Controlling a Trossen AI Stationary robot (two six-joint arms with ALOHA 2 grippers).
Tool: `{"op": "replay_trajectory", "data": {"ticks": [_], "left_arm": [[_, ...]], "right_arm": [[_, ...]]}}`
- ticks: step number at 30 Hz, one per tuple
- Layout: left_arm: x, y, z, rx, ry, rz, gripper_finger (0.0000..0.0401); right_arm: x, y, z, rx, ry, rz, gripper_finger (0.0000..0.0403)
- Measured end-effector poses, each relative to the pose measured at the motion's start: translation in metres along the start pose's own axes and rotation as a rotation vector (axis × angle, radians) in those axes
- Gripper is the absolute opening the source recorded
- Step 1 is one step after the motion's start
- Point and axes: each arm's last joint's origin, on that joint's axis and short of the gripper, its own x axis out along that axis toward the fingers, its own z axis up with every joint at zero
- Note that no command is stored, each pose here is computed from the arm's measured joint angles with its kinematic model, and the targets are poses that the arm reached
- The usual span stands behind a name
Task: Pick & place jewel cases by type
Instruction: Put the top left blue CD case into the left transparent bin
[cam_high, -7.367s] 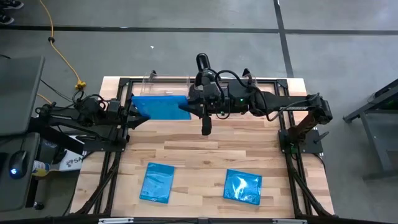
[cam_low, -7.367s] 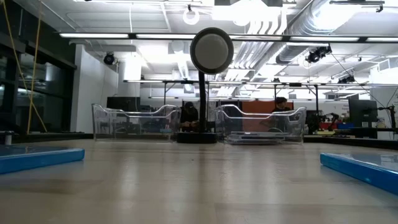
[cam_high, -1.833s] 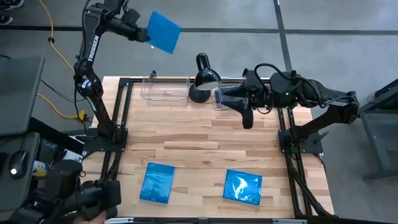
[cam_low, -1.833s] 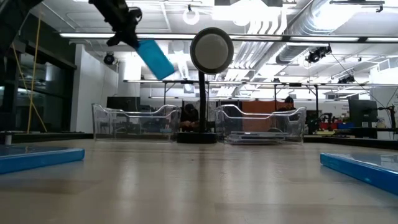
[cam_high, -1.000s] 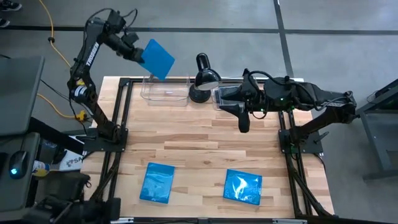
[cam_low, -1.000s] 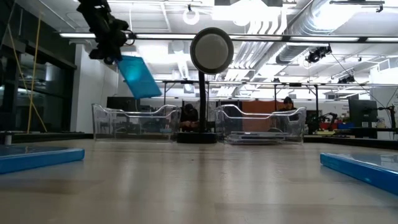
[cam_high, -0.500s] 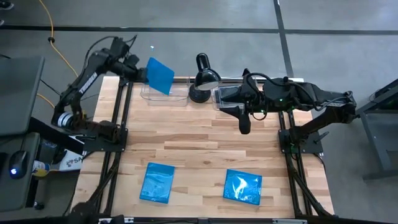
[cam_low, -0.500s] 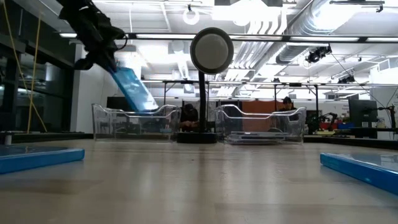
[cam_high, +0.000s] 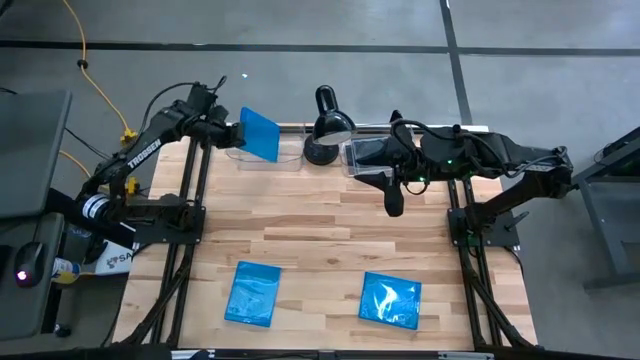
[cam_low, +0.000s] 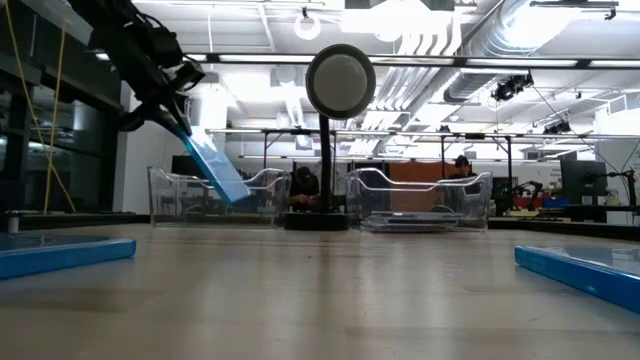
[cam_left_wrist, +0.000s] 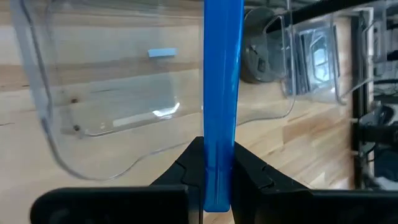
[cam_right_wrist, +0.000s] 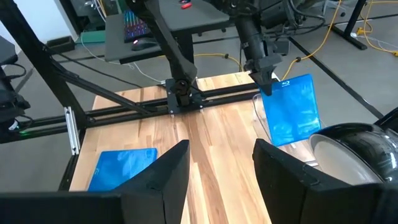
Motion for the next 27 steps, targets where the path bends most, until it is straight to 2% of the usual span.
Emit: {"op": "replay_trajectory", "data": {"ticks": [11,21,27], "left_arm": [[0.023,0.011,-0.006,-0.100,-0.034,-0.035,0.0039],[0.024,0.008,0.001,-0.030,-0.103,-0.085,0.0047],[0.031,0.004,-0.002,-0.014,-0.092,-0.047,0.0048]], "right_arm": [[0.000,-0.001,0.000,-0.001,-0.002,-0.031,0.0161],[0.000,-0.002,-0.001,-0.003,-0.001,-0.059,0.0161],[0.000,-0.002,-0.001,-0.003,-0.001,-0.059,0.0161]]}}
